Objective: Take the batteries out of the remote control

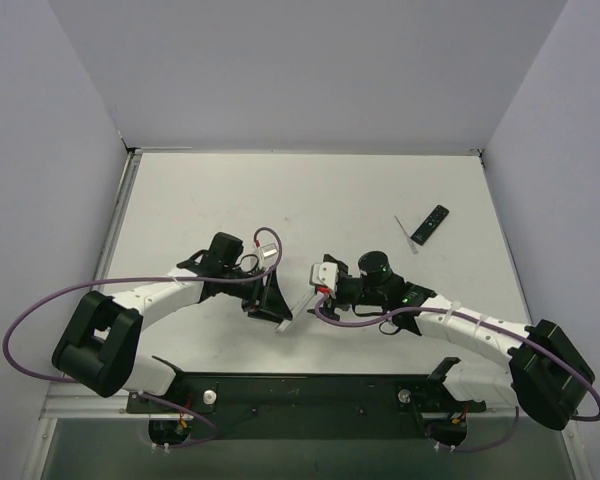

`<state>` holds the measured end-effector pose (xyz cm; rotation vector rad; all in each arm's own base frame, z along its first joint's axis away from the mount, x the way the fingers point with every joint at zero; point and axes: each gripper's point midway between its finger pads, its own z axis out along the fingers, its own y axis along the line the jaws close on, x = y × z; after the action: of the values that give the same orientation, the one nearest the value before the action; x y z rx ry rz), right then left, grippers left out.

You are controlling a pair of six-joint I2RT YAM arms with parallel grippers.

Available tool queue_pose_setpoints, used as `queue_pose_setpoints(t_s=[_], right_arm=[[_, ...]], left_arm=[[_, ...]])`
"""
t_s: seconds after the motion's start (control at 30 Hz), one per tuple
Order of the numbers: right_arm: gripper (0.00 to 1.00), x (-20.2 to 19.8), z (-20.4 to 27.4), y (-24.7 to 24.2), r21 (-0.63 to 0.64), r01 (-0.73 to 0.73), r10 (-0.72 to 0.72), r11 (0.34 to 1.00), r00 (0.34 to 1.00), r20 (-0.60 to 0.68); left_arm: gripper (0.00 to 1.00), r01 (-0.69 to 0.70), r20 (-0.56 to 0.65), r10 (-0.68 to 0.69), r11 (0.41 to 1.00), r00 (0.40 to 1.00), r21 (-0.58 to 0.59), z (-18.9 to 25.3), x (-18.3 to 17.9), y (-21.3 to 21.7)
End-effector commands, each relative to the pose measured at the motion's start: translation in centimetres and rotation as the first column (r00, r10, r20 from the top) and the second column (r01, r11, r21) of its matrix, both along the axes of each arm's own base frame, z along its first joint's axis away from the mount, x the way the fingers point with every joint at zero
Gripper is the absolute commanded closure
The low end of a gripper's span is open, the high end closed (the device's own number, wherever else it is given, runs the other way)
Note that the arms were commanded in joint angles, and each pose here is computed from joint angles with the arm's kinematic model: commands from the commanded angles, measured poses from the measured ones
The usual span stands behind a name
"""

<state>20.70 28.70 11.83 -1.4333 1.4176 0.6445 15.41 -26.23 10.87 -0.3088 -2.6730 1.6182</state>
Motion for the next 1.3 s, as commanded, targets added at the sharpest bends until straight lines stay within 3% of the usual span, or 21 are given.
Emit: queue_pose_setpoints(t_s=[0.0,0.3,0.4,0.47,0.5,0.6,0.73,0.8,0.9,0.93,1.07,1.17,1.27], right_arm=[[0.23,-1.1,0.4,1.1,-0.037,-0.149,0.152,0.988,0.984,0.095],[0.33,-1.7,-0.7,3.0,-0.126,-0.234,0.254,0.964,0.950,0.184],[0.41,-1.8,-2.1,3.5,-0.194,-0.213,0.253,0.958,0.944,0.213],[0.64,-2.1,-2.7,3.6,-0.200,-0.211,0.251,0.957,0.947,0.202],[0.83,-2.1,-2.8,3.4,-0.192,-0.192,0.228,0.963,0.954,0.192],[0.99,-2.1,-1.7,3.6,-0.124,-0.147,0.166,0.981,0.972,0.167],[1.00,-3.3,-0.1,3.5,-0.092,-0.092,0.090,0.992,0.996,-0.027],[1.00,-2.5,1.8,4.0,-0.057,-0.006,0.000,0.998,0.994,-0.109],[1.00,-1.8,3.2,4.1,0.000,0.168,-0.159,0.986,0.932,-0.325],[1.00,-2.0,4.0,4.5,0.033,0.227,-0.189,0.973,0.877,-0.441],[1.00,-1.0,6.4,4.6,0.084,0.359,-0.229,0.929,0.741,-0.631],[1.00,-0.7,8.6,4.7,0.173,0.404,-0.157,0.898,0.662,-0.733],[1.00,-0.7,10.8,4.9,0.251,0.414,-0.096,0.875,0.657,-0.748]], left_arm=[[0.71,0.053,0.072,-0.049,0.997,0.996,-0.052,2.4,0.2,-0.5],[0.71,0.087,0.055,-0.085,0.996,0.995,-0.035,1.9,0.0,-0.4],[0.71,0.094,0.067,-0.091,0.994,0.994,-0.053,2.6,0.3,-0.7],[0.71,0.090,0.080,-0.085,0.994,0.993,-0.057,3.0,0.6,-0.8],[0.70,0.082,0.086,-0.077,0.995,0.993,-0.061,3.5,1.0,-1.0],[0.57,0.036,0.136,-0.028,0.998,0.990,-0.053,4.8,2.9,-1.1],[0.40,-0.119,0.279,0.136,0.990,0.951,-0.079,8.9,7.6,0.4],[0.34,-0.229,0.360,0.256,0.967,0.897,-0.116,10.9,10.7,2.1],[0.30,-0.326,0.473,0.370,0.929,0.799,-0.175,14.1,12.4,4.3],[0.29,-0.327,0.502,0.385,0.923,0.774,-0.204,14.4,12.4,4.4],[0.28,-0.334,0.544,0.450,0.893,0.708,-0.303,15.7,11.3,4.8],[0.28,-0.310,0.572,0.461,0.885,0.678,-0.346,16.1,9.9,5.0],[0.27,-0.282,0.561,0.458,0.883,0.690,-0.374,15.5,8.7,4.7]])
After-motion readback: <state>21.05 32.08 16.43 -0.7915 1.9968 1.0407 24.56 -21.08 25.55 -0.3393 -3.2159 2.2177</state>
